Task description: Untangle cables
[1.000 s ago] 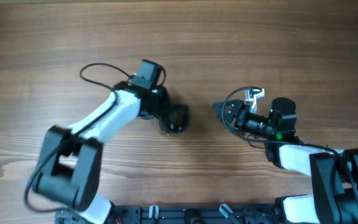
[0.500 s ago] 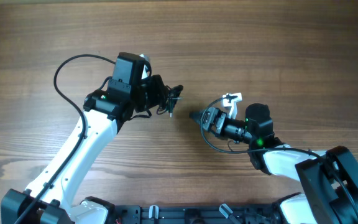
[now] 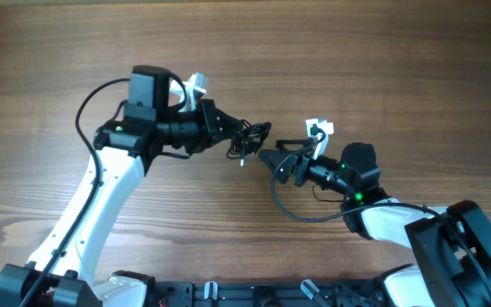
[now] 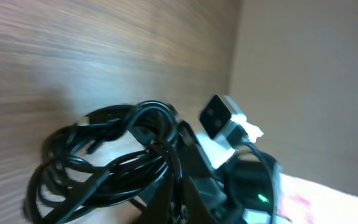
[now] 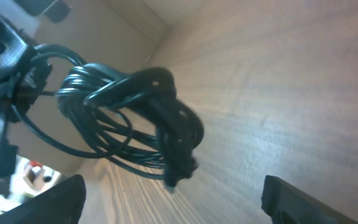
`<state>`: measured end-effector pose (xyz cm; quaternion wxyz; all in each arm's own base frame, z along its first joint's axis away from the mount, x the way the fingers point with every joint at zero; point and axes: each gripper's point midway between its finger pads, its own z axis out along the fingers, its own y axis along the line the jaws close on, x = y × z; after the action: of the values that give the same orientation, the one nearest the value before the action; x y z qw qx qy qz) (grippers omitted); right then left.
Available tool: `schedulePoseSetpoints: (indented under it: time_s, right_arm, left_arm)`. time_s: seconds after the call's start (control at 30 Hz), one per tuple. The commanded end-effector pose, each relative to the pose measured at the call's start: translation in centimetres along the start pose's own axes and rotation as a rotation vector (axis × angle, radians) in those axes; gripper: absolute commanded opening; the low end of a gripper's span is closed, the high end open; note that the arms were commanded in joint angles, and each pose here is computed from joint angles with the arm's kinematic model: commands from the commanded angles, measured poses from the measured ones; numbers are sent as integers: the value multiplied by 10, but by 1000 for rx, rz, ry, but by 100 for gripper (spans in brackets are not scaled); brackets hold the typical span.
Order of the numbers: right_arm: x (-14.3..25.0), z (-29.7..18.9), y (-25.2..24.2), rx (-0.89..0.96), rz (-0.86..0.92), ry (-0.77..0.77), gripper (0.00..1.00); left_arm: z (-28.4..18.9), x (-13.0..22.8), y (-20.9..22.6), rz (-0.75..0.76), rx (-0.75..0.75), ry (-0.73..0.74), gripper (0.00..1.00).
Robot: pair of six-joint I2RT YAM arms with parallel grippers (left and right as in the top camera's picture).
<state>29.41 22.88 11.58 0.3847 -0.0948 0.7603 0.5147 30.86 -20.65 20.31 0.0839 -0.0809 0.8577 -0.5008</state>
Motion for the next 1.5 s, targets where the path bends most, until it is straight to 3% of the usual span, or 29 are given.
schedulePoseSetpoints:
  time_s: [0.0,0.23,0.27,0.3,0.33,0.6,0.77,0.8,0.87,0.93,1.0,1.17,1.27,1.47]
  right_arm:
    - [3,0,18,-95,-173,18,85]
    - [3,-2,31,-162,-305,18,58]
    - [3,-2,31,-163,-301,18,17]
    - [3,-2,31,-162,-278,20,8]
    - [3,-2,31,-162,-238,23,5]
    - [-3,-9,24,-159,45,42,4]
    - [-6,-24,20,-199,138,83,5]
    - [-7,-24,19,-195,166,81,4]
    - [-7,-24,19,-194,186,82,4]
    - [-7,-24,19,-192,218,86,5]
    - [-7,-24,19,-190,262,89,5]
    - [-9,-24,16,-175,337,83,5]
    - [-6,-23,8,-138,372,83,5]
    - [1,-21,-11,-49,388,71,5]
  left_arm:
    - [-10,25,-32,46,166,126,4]
    - [-11,39,-29,-21,164,187,4]
    - [-11,40,-29,-21,166,188,4]
    - [-11,40,-29,-21,166,188,4]
    - [-11,40,-29,-21,166,188,4]
    - [-27,16,-18,-55,161,105,4]
    - [-73,-37,16,-128,126,-117,5]
    - [-83,-49,28,-151,94,-178,10]
    - [-97,-62,48,-195,33,-258,34]
    - [-101,-62,54,-222,16,-270,50]
    - [-96,-58,53,-217,12,-250,56]
    - [-59,-30,31,95,-2,-119,62]
    - [-36,-16,21,199,-26,-65,63]
    - [-12,-20,18,55,-117,-129,61]
